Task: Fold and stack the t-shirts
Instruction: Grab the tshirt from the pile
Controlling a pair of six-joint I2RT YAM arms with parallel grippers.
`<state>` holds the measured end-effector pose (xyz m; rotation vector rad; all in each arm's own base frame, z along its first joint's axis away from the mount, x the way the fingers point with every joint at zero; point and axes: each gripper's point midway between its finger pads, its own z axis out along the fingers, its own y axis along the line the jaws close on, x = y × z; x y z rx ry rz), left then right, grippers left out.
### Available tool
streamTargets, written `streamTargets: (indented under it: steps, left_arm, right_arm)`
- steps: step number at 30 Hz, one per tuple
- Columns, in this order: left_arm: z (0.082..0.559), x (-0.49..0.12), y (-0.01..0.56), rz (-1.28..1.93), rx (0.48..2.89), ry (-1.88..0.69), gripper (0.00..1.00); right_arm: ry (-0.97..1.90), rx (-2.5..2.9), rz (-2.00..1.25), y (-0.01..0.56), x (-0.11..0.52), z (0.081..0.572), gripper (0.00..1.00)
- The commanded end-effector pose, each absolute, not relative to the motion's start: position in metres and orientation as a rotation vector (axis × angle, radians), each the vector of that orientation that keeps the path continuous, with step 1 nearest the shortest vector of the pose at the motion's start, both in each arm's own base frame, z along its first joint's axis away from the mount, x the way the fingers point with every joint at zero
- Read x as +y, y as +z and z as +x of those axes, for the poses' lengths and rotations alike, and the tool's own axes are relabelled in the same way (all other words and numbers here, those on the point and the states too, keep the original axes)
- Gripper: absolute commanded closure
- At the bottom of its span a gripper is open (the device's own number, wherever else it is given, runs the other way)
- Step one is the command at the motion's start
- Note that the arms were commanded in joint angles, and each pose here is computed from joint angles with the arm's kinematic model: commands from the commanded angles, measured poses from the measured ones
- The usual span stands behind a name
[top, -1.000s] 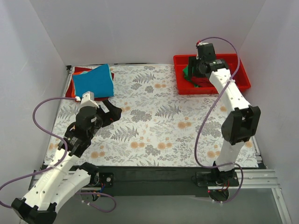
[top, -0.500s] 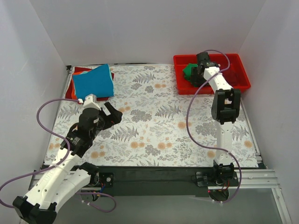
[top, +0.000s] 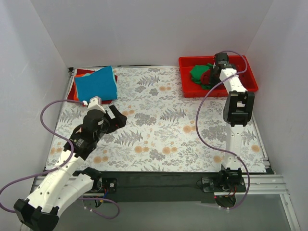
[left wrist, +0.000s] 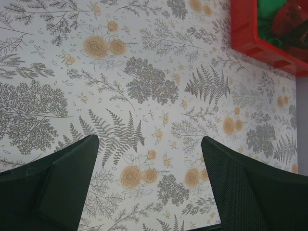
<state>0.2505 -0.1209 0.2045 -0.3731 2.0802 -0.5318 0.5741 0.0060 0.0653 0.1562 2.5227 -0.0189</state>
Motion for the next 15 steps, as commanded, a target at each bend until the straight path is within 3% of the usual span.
streamTargets:
  steps: [1, 5, 11, 15]
  left_arm:
    - [0.248, -0.121, 0.227, -0.373, 2.03, -0.568, 0.13]
    - [0.246, -0.119, 0.23, -0.392, 2.012, -0.582, 0.13]
    - [0.244, -0.12, 0.232, -0.386, 2.005, -0.595, 0.13]
    - [0.244, -0.121, 0.233, -0.385, 2.008, -0.604, 0.13]
  right_arm:
    - [0.07, 2.315, 0.11, 0.153, 0.013, 0.592, 0.99]
    - [0.138, 2.217, 0.104, 0.21, 0.023, 0.582, 0.99]
    - [0.17, 1.966, 0.1, 0.344, 0.025, 0.543, 0.99]
    - [0.134, 1.864, 0.091, 0.38, 0.019, 0.522, 0.99]
